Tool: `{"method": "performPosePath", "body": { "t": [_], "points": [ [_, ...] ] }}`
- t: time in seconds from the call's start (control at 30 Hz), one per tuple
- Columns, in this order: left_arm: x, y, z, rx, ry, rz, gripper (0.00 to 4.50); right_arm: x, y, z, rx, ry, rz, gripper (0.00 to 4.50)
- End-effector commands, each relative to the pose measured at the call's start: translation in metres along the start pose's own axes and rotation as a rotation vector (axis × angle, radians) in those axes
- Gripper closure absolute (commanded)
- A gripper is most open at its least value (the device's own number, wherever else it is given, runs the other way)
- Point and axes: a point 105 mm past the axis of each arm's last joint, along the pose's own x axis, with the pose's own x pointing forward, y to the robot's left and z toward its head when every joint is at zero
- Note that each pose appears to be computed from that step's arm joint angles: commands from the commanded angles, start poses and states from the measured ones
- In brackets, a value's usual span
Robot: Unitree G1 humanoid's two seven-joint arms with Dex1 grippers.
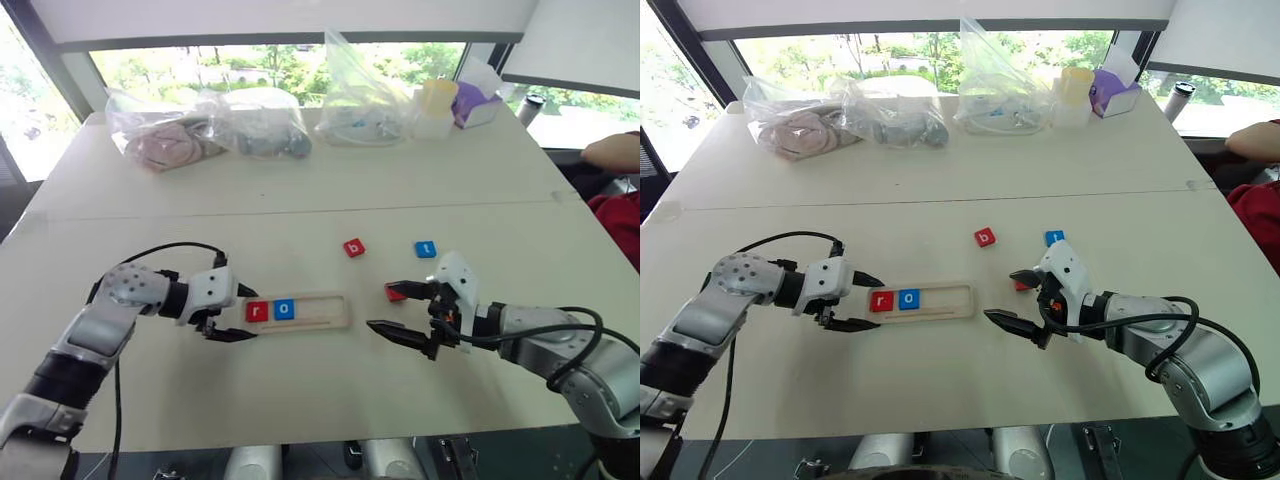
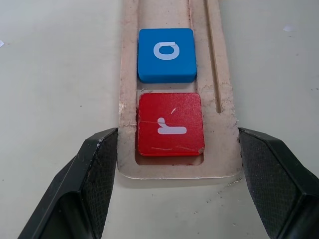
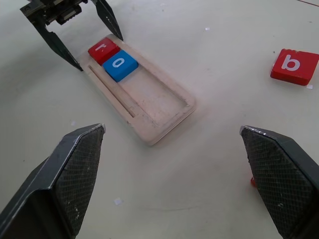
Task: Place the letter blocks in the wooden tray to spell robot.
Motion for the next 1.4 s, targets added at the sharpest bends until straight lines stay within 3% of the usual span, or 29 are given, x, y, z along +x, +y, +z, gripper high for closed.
{"method": "performPosePath", "body": {
  "t": [0.03, 0.1, 0.33, 0.47, 0.57, 0.73, 0.93, 1.2, 1.4],
  "points": [
    [0.001, 0.002, 0.0, 0.03, 0.017, -0.012, 0.88, 0.001, 0.007, 0.008, -0.044, -0.031, 0.01, 0.0],
    [0.001, 0.001, 0.0, 0.018, 0.014, -0.029, 0.02, 0.001, 0.007, 0.009, -0.044, -0.033, 0.01, 0.0],
    [-0.009, 0.005, 0.003, 0.039, 0.026, 0.04, 0.02, 0.001, -0.007, 0.018, -0.023, -0.092, -0.057, 0.0],
    [-0.039, 0.008, 0.008, -0.003, 0.057, 0.093, 0.02, 0.013, -0.041, 0.03, -0.03, -0.105, -0.25, 0.0],
    [-0.069, 0.007, 0.01, -0.111, 0.076, 0.127, 0.02, 0.043, -0.054, 0.042, 0.076, -0.115, -0.334, 0.0],
    [-0.107, 0.024, 0.041, -0.338, -0.162, 0.33, 0.02, 0.097, -0.053, 0.049, 0.11, -0.067, -0.36, 0.0],
    [-0.093, 0.011, 0.06, -0.426, -0.294, 0.404, 0.02, 0.121, -0.058, 0.046, 0.06, -0.016, -0.405, 0.0],
    [-0.094, 0.009, 0.058, -0.488, -0.341, 0.524, 0.02, 0.107, -0.079, 0.05, 0.003, -0.038, -0.535, 0.0],
    [-0.086, 0.007, 0.056, -0.498, -0.343, 0.523, 0.02, 0.109, -0.075, 0.031, 0.07, 0.007, -0.51, 0.0]
  ]
}}
